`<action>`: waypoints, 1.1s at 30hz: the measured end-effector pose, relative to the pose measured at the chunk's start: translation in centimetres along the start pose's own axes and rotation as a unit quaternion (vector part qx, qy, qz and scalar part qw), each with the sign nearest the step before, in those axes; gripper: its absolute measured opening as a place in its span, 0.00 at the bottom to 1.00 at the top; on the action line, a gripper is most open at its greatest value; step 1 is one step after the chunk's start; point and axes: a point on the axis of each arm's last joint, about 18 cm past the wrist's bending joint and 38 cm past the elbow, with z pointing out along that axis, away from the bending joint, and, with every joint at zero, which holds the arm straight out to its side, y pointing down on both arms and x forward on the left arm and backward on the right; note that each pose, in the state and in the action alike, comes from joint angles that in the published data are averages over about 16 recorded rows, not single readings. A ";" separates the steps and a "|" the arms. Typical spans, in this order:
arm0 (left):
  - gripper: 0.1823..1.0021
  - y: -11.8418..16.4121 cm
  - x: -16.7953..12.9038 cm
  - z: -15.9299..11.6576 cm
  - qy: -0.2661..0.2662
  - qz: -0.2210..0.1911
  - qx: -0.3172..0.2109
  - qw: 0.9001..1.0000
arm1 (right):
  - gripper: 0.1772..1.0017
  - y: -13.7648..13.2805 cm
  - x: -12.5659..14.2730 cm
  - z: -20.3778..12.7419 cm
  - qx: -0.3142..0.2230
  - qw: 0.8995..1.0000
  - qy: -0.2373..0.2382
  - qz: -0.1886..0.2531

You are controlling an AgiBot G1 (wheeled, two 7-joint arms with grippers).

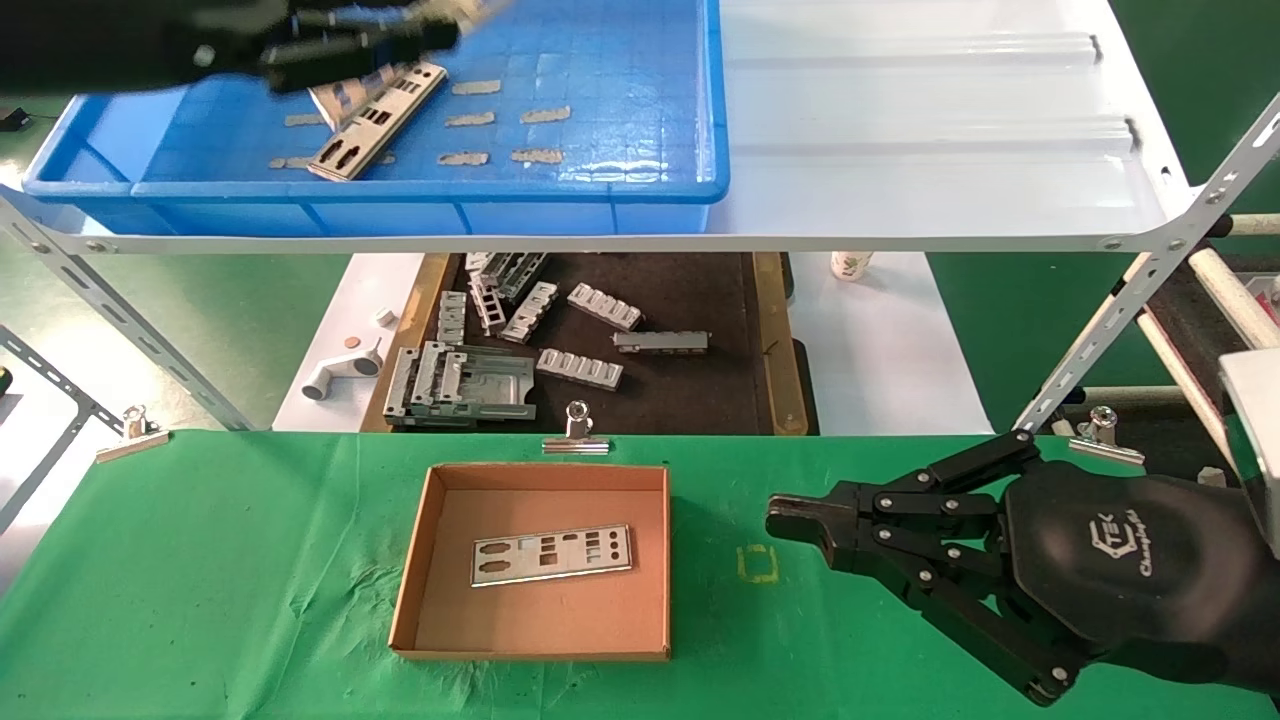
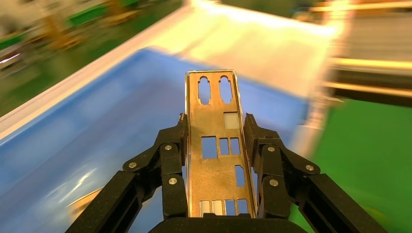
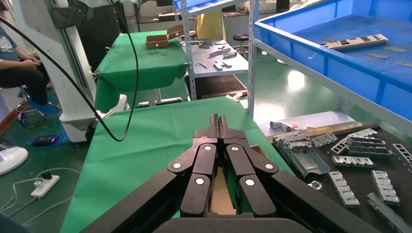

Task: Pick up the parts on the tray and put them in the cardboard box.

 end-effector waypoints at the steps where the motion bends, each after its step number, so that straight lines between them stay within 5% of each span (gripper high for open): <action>1: 0.32 -0.2 0.5 -0.2 0.014 0.011 0.002 1.000 | 0.02 0.0 0.0 0.0 0.000 1.000 0.000 0.000; 15: 0.32 1.6 7.2 -0.5 0.157 0.139 -0.014 0.978 | 0.02 0.0 0.0 0.0 0.000 1.000 0.000 0.000; 25: 0.32 7.9 13.3 0.8 0.261 0.170 -0.074 0.947 | 0.02 0.0 0.0 0.0 0.000 1.000 0.000 0.000; 33: 0.32 13.9 15.8 2.5 0.293 0.171 -0.131 0.932 | 0.02 0.0 0.0 0.0 0.000 1.000 0.000 0.000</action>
